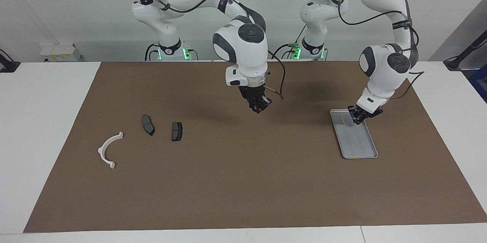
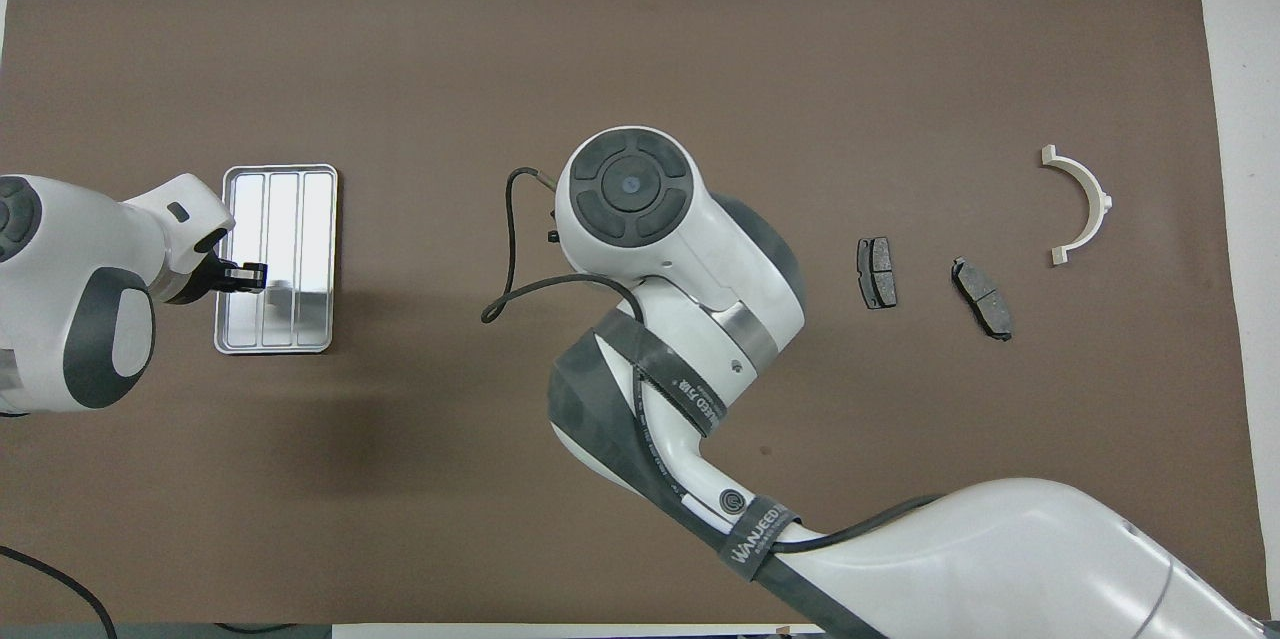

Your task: Pick bearing gear from pile to tray

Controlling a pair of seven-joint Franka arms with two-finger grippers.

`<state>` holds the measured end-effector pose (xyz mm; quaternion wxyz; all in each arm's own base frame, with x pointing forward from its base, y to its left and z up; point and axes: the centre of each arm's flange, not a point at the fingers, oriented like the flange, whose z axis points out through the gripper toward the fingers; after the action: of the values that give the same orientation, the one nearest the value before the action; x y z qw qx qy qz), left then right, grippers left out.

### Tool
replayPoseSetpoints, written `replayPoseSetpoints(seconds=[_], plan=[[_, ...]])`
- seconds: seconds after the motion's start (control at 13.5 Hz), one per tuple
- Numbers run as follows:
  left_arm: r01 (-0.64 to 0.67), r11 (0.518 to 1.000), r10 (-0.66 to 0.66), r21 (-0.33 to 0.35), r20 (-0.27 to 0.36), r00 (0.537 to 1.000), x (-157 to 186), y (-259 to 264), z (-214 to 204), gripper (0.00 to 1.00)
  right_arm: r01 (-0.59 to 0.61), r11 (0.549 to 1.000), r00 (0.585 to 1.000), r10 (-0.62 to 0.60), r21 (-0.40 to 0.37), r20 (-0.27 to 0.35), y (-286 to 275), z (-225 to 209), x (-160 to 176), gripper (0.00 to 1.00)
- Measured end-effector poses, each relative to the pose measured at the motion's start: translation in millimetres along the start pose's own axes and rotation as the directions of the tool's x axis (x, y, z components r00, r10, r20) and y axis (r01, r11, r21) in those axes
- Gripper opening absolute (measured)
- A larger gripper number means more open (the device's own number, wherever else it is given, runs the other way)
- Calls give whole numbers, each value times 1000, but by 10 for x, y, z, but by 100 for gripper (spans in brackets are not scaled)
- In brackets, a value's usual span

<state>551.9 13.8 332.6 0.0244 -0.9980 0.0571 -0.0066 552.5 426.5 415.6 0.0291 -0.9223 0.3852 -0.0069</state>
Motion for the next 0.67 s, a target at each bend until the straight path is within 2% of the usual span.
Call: replayPoseSetpoints(seconds=[0.15, 0.22, 0.37, 0.67], plan=[[11, 1000, -11, -3, -14, 1000, -60, 27, 110, 23, -5, 1000, 999, 5, 0, -49, -122, 518, -318, 35], [19, 1000, -19, -5, -18, 1000, -93, 48, 165, 23, -4, 1000, 999, 3, -5, -50, -157, 797, -431, 35], [28, 1000, -28, -8, -19, 999, -131, 85, 232, 23, 2, 1000, 999, -3, -22, -40, -170, 1165, -454, 35], [49, 998, -50, -25, -17, 999, -138, 109, 267, 23, 13, 999, 999, -15, -33, -51, -163, 1285, -447, 35]])
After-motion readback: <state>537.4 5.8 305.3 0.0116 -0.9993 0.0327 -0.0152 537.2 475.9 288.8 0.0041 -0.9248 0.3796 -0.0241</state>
